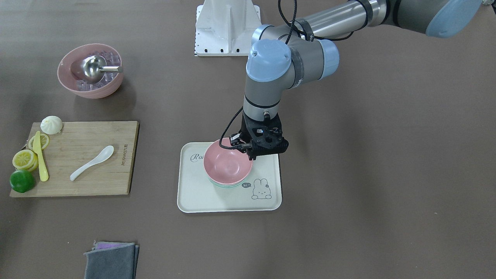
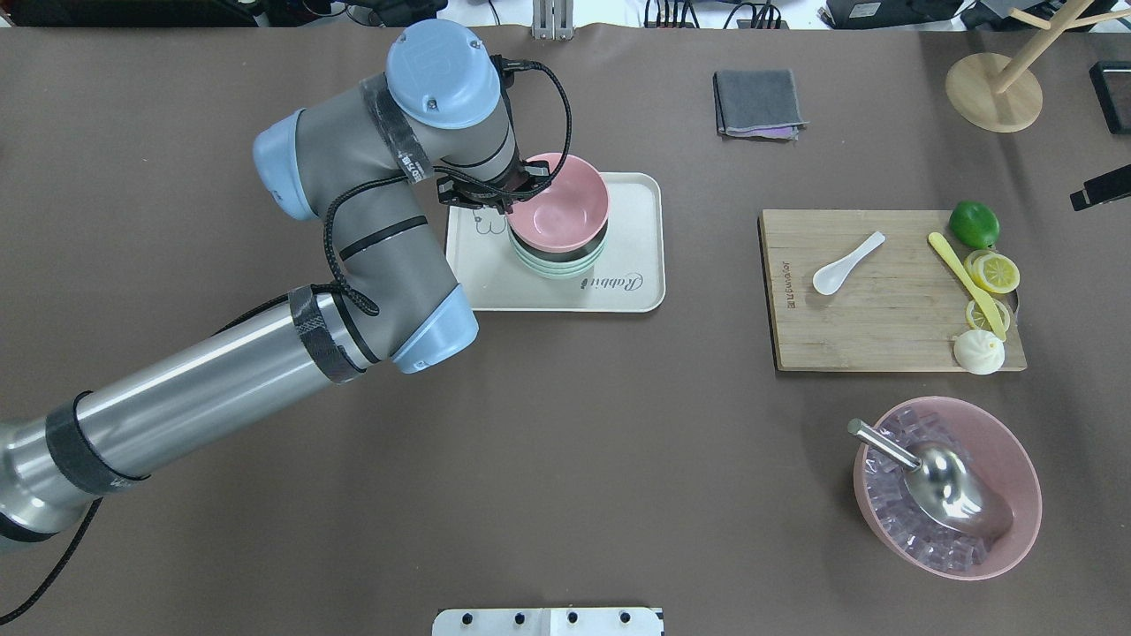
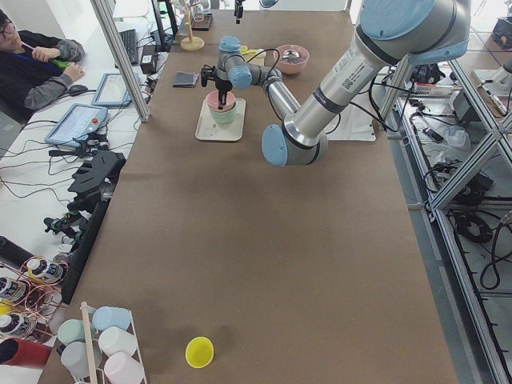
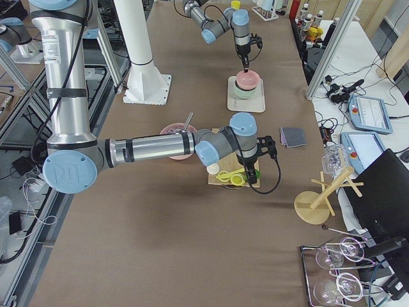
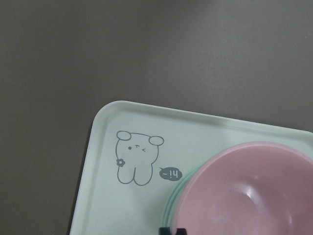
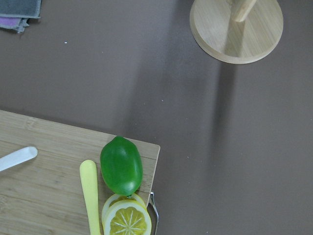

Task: Stack pink bowl on green and place spoon
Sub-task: 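Lower the pink bowl into the green bowl and open the left gripper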

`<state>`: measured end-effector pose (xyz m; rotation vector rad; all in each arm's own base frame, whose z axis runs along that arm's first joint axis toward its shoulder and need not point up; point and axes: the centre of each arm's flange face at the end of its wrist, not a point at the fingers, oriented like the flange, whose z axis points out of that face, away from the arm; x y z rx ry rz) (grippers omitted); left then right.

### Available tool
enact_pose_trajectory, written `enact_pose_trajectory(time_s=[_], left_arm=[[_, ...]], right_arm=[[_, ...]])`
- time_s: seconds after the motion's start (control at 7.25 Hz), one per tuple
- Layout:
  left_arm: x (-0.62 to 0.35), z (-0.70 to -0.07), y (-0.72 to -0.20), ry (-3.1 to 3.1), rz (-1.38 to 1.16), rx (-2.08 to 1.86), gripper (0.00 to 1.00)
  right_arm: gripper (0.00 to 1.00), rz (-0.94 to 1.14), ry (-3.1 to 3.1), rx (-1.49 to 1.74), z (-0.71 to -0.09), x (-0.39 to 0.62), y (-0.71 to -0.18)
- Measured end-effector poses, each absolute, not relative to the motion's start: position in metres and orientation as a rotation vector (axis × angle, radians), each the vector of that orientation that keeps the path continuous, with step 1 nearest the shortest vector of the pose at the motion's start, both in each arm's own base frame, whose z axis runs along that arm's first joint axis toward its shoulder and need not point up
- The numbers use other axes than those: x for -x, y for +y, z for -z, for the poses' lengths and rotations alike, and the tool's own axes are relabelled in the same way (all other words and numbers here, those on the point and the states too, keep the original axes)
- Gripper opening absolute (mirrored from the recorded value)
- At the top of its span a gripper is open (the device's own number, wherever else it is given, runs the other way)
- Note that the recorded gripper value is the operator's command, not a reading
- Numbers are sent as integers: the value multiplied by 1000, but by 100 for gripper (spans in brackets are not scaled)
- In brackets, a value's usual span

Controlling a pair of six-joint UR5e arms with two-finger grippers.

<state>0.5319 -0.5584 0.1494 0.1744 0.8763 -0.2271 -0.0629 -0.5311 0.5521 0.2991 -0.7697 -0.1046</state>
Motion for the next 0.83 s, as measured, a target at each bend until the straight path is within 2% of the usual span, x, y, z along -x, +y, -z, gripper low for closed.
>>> enact_pose_trajectory(time_s=[0.83], left_arm=[[-543, -153, -549, 871, 213, -174, 0]], right_arm=[[100, 105, -769, -301, -551, 63, -530]])
